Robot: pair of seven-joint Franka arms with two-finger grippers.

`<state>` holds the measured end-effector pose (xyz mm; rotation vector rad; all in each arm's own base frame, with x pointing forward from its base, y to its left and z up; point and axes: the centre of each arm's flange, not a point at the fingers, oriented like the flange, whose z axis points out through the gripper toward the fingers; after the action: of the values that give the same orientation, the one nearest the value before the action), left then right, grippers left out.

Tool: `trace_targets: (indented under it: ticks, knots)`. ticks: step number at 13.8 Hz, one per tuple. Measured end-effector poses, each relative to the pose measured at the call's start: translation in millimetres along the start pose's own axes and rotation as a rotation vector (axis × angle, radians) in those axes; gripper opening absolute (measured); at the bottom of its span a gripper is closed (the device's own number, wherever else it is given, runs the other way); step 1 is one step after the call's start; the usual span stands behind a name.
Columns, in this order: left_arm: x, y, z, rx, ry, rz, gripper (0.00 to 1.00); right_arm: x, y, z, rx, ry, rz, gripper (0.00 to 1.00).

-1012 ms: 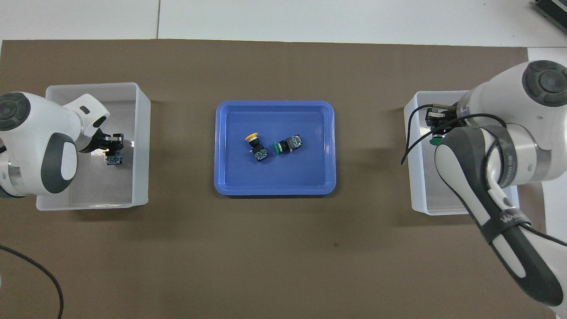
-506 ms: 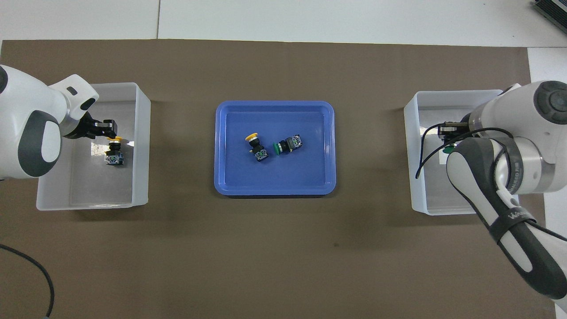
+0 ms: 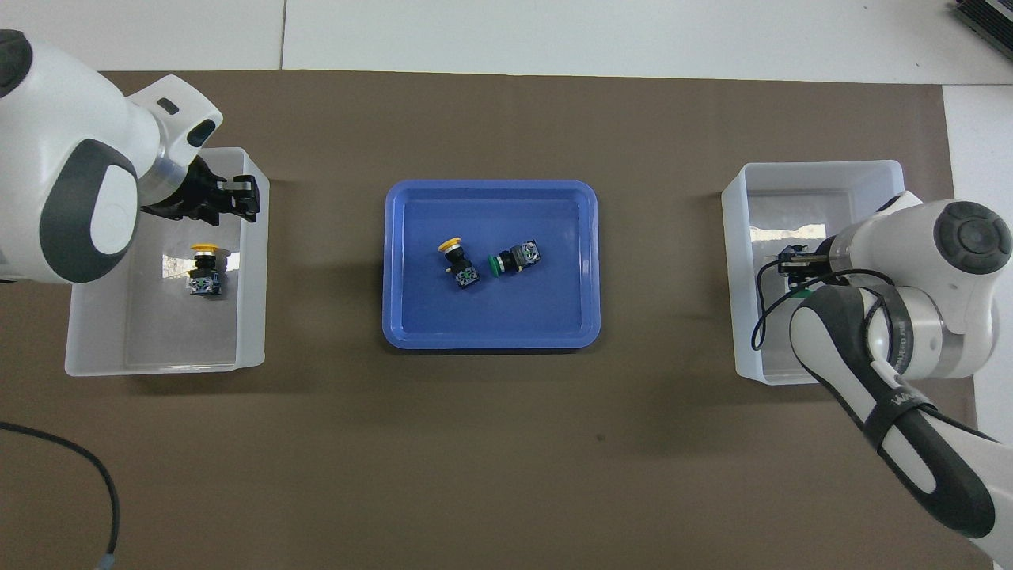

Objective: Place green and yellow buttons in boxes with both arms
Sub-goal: 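Reach the left gripper into the tray while the right gripper follows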

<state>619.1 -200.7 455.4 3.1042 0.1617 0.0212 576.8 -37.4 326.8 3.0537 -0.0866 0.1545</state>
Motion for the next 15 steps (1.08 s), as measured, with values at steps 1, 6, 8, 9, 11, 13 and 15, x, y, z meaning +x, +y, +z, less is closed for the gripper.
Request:
trace_targets:
  ticks: [1, 6, 8, 9, 11, 13, 15]
  knots:
    - [-6.4, 18.5, 3.9, -0.008, 0.015, -0.012, 0.44, -0.1, -0.4, -0.6, 0.0, 0.001, -0.001, 0.48]
    - [-39.8, 77.3, 41.3, -0.039, 0.058, -0.03, 0.43, 6.0, -0.4, -16.5, 0.001, 0.034, 0.0, 0.85]
    - [-50.3, 96.5, 67.0, -0.056, 0.076, -0.053, 0.43, 13.7, -8.7, -40.0, 0.005, 0.052, -0.011, 0.93]
    - [-53.7, 107.1, 82.2, -0.065, 0.085, -0.065, 0.43, 19.0, -15.9, -56.4, 0.01, 0.05, -0.014, 0.95]
    - [-56.5, 122.7, 108.1, -0.08, 0.098, -0.078, 0.43, 32.7, -32.8, -96.9, 0.02, 0.047, -0.003, 0.96]
    - [-58.2, 130.1, 119.6, -0.089, 0.106, -0.091, 0.43, 42.1, -54.1, -126.8, 0.028, 0.052, 0.044, 0.98]
    - [-65.2, 139.3, 130.4, -0.093, 0.107, -0.09, 0.43, 45.3, -86.8, -141.7, 0.04, 0.069, 0.087, 0.99]
